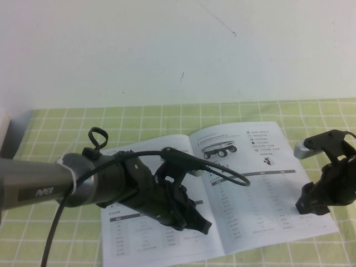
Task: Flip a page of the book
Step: Open the closed book
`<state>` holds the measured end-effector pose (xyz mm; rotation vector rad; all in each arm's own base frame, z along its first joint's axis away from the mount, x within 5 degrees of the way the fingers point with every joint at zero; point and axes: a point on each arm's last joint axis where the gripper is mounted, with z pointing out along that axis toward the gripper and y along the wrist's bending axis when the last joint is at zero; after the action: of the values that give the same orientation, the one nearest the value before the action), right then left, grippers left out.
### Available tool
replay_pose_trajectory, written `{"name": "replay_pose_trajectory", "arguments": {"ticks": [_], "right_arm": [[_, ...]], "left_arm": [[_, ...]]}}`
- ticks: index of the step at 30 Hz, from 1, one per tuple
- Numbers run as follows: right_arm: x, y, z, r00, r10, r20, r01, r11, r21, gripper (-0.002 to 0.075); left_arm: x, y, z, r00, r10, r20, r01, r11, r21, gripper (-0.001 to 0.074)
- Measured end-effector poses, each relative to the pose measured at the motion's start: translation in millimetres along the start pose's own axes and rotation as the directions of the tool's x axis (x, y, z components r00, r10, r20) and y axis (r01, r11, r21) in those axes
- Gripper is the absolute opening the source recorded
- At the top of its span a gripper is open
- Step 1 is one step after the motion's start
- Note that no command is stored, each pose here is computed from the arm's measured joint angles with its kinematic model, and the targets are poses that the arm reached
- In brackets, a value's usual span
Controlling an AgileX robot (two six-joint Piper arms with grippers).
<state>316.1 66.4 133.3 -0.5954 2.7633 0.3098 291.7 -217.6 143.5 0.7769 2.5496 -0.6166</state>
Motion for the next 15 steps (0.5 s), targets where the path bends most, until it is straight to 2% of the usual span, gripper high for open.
{"name": "replay_pose_trajectory", "arguments": {"ticks": [8, 15], "right_arm": [[-0.7, 0.9, 0.0, 1.0, 0.03, 0.008, -0.03, 0.999, -0.01, 0.0461], [-1.4, 5.6, -0.2, 0.997, 0.074, 0.011, -0.074, 0.995, -0.062, 0.0461]], "left_arm": [[0.0, 0.0, 0.0, 1.0, 0.0, 0.0, 0.0, 1.0, 0.0, -0.0003], [-0.1, -0.1, 0.0, 1.0, 0.001, 0.001, -0.001, 1.0, 0.001, -0.0003]]}}
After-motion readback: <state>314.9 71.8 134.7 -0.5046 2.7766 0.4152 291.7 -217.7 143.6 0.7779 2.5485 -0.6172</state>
